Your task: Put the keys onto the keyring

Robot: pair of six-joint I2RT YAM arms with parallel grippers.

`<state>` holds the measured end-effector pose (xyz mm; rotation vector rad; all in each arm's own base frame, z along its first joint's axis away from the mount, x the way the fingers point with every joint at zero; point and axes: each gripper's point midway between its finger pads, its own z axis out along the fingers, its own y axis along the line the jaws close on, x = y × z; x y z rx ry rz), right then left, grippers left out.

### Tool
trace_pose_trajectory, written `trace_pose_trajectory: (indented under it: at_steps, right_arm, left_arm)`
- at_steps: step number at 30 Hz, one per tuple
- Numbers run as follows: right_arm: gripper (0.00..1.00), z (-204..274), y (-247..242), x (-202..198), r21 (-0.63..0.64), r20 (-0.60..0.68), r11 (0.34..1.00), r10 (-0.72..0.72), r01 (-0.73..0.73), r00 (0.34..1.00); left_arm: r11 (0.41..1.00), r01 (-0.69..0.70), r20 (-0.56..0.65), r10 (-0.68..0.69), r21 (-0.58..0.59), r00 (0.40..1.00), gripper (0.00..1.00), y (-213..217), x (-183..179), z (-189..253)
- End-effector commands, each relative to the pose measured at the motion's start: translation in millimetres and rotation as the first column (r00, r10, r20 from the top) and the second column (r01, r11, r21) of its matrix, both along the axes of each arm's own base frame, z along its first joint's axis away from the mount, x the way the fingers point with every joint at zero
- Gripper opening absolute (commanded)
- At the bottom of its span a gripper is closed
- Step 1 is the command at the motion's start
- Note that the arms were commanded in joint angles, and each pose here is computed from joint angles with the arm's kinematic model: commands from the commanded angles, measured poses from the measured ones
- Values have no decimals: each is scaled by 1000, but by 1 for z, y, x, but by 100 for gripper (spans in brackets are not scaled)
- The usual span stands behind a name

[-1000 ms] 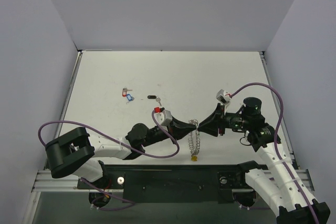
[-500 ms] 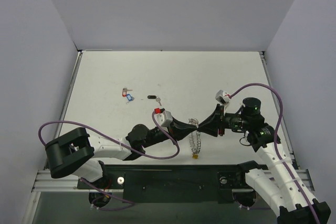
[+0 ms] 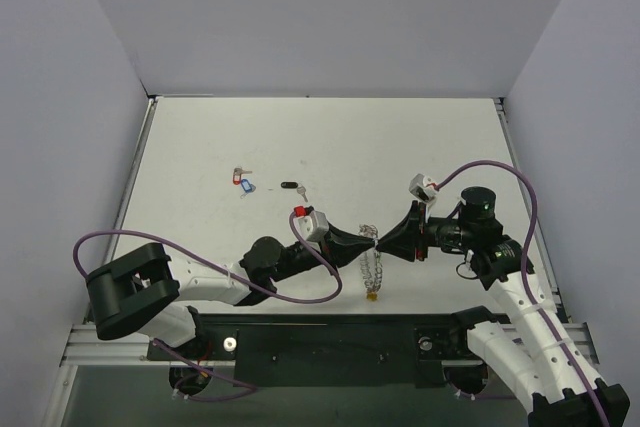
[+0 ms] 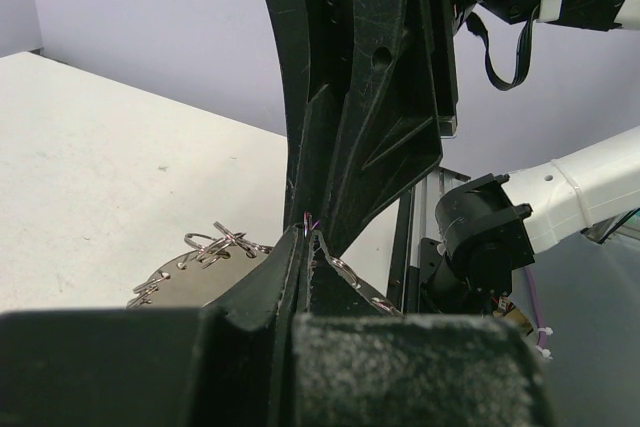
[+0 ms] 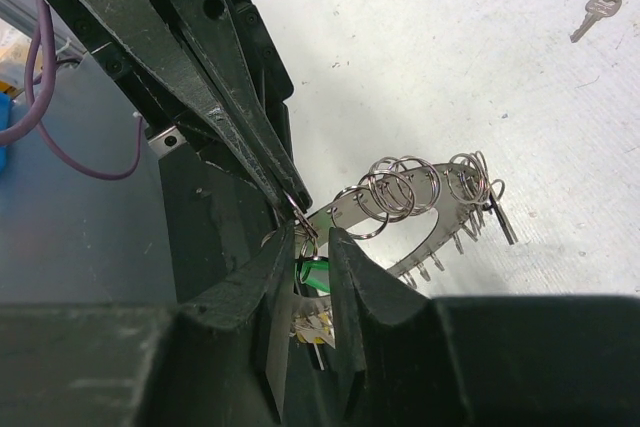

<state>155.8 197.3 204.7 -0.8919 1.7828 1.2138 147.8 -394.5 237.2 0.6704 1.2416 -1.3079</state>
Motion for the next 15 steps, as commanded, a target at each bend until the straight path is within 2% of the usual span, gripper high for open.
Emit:
trace_pose_trajectory:
  at_steps: [1,6,15]
  right_arm:
    - [18,7,3,-1,17,53,999,26,-27,998]
    - [20,15,5,7,51,57,999,-5,3,998]
    - [11,12,6,3,53,48,998,14,-16,999]
  left_arm:
    - [912,43,192,39,-408,981,0,31,-17,124]
    - [910,54,193,29,-411,981,0,30,-19,125]
    - [908,47,190,36,-416,981,0,31,-19,125]
